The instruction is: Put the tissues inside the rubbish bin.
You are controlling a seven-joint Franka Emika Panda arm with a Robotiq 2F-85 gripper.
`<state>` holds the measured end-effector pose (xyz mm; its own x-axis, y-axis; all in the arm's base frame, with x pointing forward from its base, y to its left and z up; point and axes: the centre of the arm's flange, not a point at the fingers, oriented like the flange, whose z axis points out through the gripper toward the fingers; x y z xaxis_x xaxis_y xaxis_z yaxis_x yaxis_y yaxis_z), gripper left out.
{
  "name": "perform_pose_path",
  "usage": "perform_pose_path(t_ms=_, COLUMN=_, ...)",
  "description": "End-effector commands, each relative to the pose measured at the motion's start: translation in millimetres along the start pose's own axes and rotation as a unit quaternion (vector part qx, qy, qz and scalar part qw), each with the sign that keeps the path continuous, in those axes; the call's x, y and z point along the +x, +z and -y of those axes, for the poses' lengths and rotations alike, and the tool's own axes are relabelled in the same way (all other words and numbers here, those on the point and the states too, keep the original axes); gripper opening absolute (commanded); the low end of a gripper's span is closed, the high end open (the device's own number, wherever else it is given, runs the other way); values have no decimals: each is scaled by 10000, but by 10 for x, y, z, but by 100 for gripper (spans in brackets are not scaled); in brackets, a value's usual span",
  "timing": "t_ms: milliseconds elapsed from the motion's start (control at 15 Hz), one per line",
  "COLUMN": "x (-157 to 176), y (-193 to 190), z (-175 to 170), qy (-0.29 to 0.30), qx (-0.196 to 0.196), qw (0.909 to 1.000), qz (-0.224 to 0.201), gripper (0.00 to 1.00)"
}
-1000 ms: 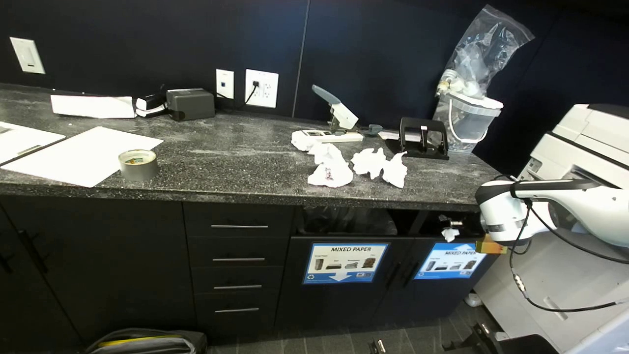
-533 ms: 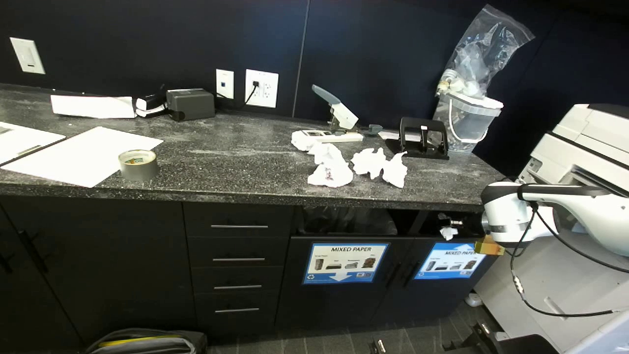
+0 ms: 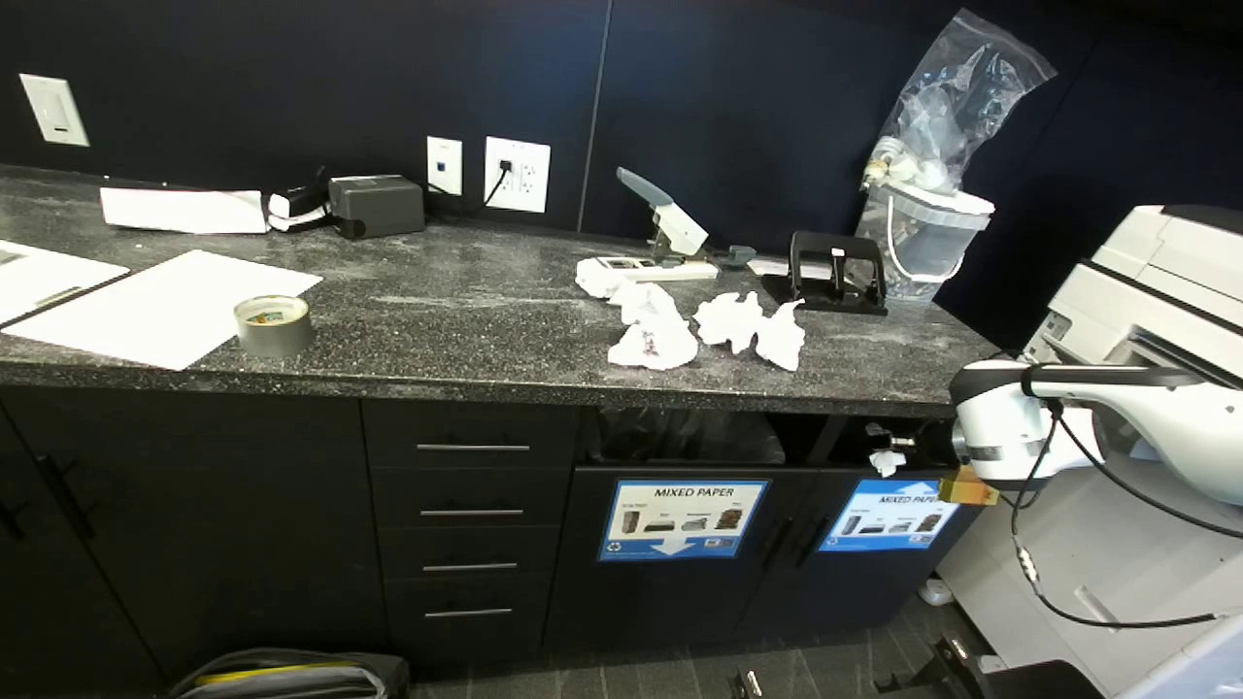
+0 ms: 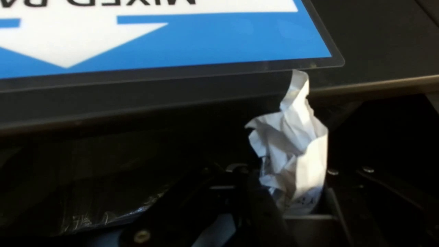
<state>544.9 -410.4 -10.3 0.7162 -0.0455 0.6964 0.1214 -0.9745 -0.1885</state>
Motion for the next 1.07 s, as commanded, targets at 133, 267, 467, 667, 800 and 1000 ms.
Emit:
perform_pose_path(t_ms=133, x=108, y=123, z=82, qy=37, qx=-54, qw=10000, qz=-5, gripper=35)
perform_pose_path(t_ms=267, x=141, y=131, z=102, qy=66, qx=-110, qw=9999, qz=-89, gripper=48)
perform_pose_path(t_ms=467, x=204, y=152, z=169, qy=101, qx=-321, qw=9990, qz=-304, gripper=72)
perform_pose_path(t_ms=667, x=230, y=218, z=244, qy=102, qx=-769, qw=9961, qz=-424, gripper=95)
perform_pose_path(t_ms=800, x=242, y=293, z=308, qy=129, qx=-1151, qw=9920, qz=-510, gripper=100)
perform_pose_path(t_ms=1000, x=257, y=336, z=437, qy=105, qx=-1468, qw=9881, qz=-457, gripper=100)
